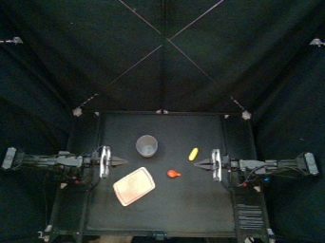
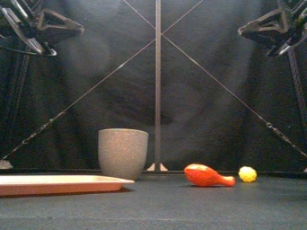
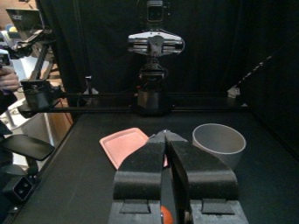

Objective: Pick the drumstick then place it in the grey bowl
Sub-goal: Pick the drumstick

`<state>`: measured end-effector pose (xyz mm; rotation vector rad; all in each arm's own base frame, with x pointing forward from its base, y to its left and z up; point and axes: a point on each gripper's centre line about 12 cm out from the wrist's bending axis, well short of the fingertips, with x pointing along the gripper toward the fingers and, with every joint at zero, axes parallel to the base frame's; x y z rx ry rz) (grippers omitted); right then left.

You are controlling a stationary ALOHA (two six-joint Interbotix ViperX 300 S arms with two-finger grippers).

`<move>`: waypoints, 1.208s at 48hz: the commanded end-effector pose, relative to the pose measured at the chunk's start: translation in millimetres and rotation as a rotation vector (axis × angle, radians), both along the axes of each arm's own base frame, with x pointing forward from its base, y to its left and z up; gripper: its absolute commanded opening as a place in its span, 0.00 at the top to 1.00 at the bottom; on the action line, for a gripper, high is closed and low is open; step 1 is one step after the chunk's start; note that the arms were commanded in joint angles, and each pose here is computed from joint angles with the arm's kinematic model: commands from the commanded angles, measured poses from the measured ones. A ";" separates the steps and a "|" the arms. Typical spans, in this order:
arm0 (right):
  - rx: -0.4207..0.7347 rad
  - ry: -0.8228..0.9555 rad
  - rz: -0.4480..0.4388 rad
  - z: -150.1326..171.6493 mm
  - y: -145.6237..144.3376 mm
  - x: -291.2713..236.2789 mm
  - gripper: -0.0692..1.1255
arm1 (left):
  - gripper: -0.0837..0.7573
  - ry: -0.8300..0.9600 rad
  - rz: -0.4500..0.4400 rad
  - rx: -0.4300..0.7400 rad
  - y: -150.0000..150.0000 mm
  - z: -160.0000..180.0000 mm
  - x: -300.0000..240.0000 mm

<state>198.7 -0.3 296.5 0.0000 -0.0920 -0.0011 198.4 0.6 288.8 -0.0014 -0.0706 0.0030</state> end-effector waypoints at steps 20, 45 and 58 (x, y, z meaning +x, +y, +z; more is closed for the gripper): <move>0.081 0.659 -0.056 -106.0 -10.8 66.3 0.94 | 0.93 0.096 0.121 -0.108 22.7 -26.4 8.2; 0.121 0.863 -0.083 -152.4 -16.6 116.5 0.24 | 0.92 0.107 0.124 -0.104 23.4 -29.9 9.9; 0.115 0.942 -0.087 -177.7 -19.2 128.5 0.24 | 0.92 0.104 0.124 -0.105 23.4 -29.4 9.7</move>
